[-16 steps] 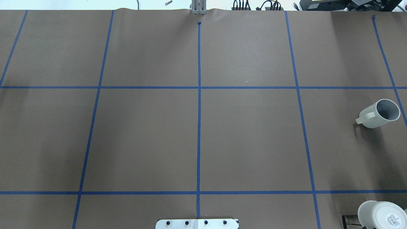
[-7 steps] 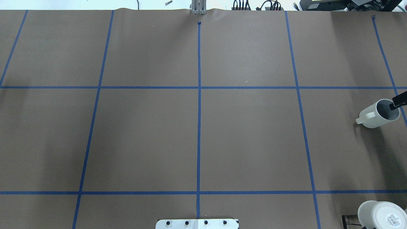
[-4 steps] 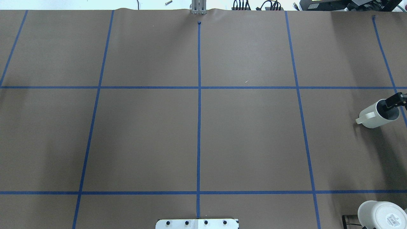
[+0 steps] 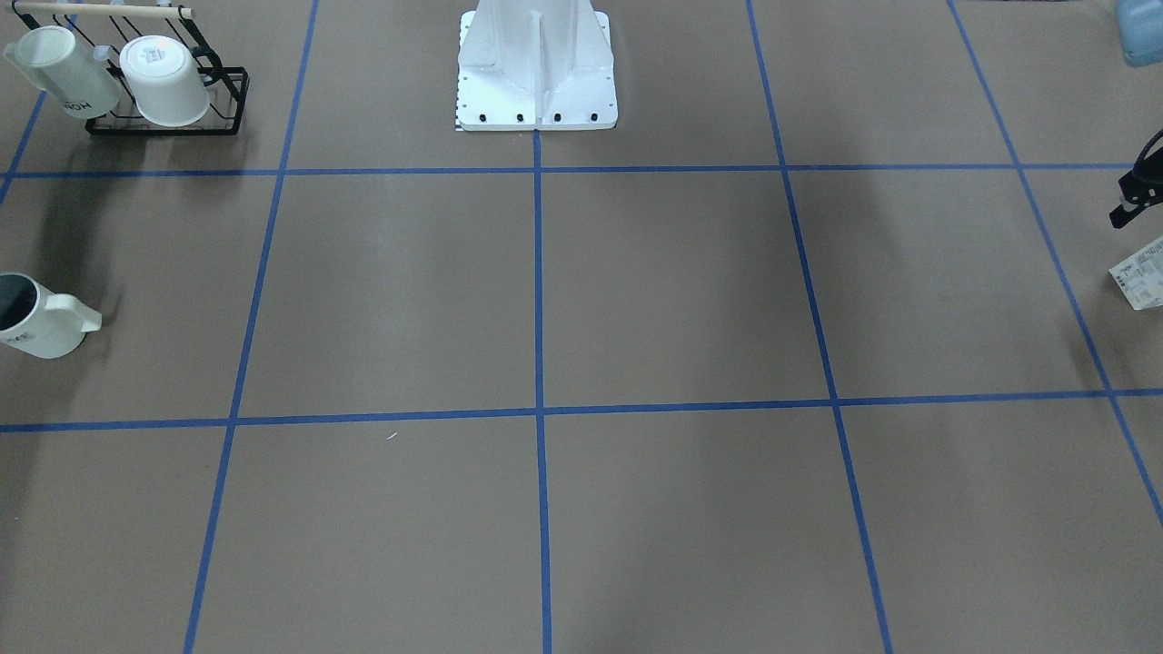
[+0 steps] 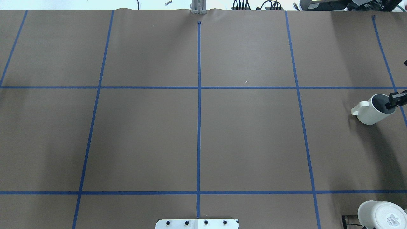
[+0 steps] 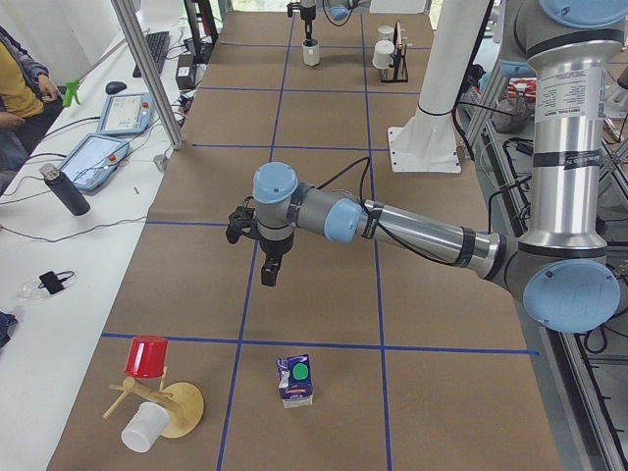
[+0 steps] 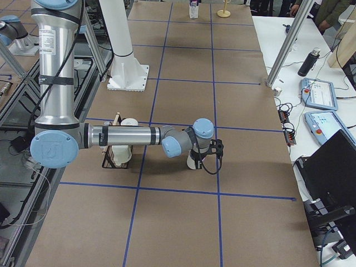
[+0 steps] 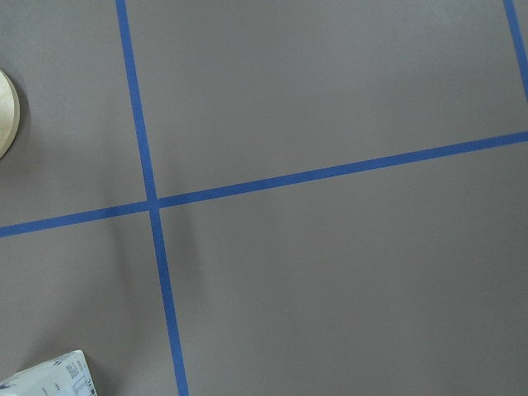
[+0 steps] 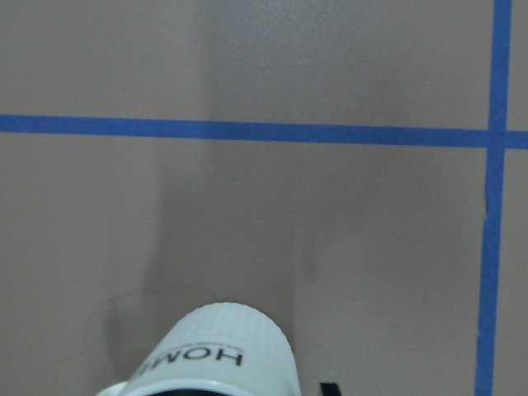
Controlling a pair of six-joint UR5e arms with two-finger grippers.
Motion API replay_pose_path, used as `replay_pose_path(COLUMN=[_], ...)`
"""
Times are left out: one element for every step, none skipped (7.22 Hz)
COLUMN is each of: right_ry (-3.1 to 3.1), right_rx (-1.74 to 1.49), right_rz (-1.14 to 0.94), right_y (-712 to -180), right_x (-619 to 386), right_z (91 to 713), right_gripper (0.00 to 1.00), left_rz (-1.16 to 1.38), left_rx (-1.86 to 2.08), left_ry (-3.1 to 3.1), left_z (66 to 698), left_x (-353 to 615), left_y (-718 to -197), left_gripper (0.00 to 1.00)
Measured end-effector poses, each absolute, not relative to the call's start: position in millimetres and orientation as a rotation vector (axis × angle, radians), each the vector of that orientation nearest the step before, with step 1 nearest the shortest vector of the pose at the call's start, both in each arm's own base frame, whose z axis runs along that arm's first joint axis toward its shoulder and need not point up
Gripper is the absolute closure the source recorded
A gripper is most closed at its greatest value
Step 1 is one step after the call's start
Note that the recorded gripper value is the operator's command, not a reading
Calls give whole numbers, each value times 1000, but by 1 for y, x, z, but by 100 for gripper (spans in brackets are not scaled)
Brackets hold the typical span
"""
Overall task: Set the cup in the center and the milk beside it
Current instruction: 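Grasp the white mug rim with the right gripper, then carry the white mug with the right gripper to the table center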
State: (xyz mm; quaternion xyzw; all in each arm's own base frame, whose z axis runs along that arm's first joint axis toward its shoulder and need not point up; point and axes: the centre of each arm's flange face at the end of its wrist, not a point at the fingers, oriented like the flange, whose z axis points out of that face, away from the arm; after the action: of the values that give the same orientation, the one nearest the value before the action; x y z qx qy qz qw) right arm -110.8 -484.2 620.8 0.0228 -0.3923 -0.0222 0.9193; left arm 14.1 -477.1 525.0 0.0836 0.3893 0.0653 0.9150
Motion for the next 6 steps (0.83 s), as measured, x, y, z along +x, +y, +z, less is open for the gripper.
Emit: replay_pose_path(right_ry=[-822, -829, -828, -822, -819, -830], right_rx=[84, 114, 141, 160, 173, 175], right_rz=[-71, -118, -183, -245, -271, -274], right_y=[-485, -493, -510, -528, -545, -560], right_x=[-117, -140, -185, -246, -306, -362], right_z=[585, 537, 479, 416, 356, 304], right_gripper=[100, 100, 100, 100, 100, 100], left_rz=[135, 135, 135, 136, 136, 136], left_rx=[173, 173, 172, 172, 172, 172], left_ry=[801, 802, 801, 801, 802, 802], left_z=[525, 525, 525, 525, 525, 525], left_x=[14, 14, 15, 15, 15, 15], left_y=[-477, -477, -478, -479, -480, -480], left_gripper=[2, 2, 2, 2, 2, 2])
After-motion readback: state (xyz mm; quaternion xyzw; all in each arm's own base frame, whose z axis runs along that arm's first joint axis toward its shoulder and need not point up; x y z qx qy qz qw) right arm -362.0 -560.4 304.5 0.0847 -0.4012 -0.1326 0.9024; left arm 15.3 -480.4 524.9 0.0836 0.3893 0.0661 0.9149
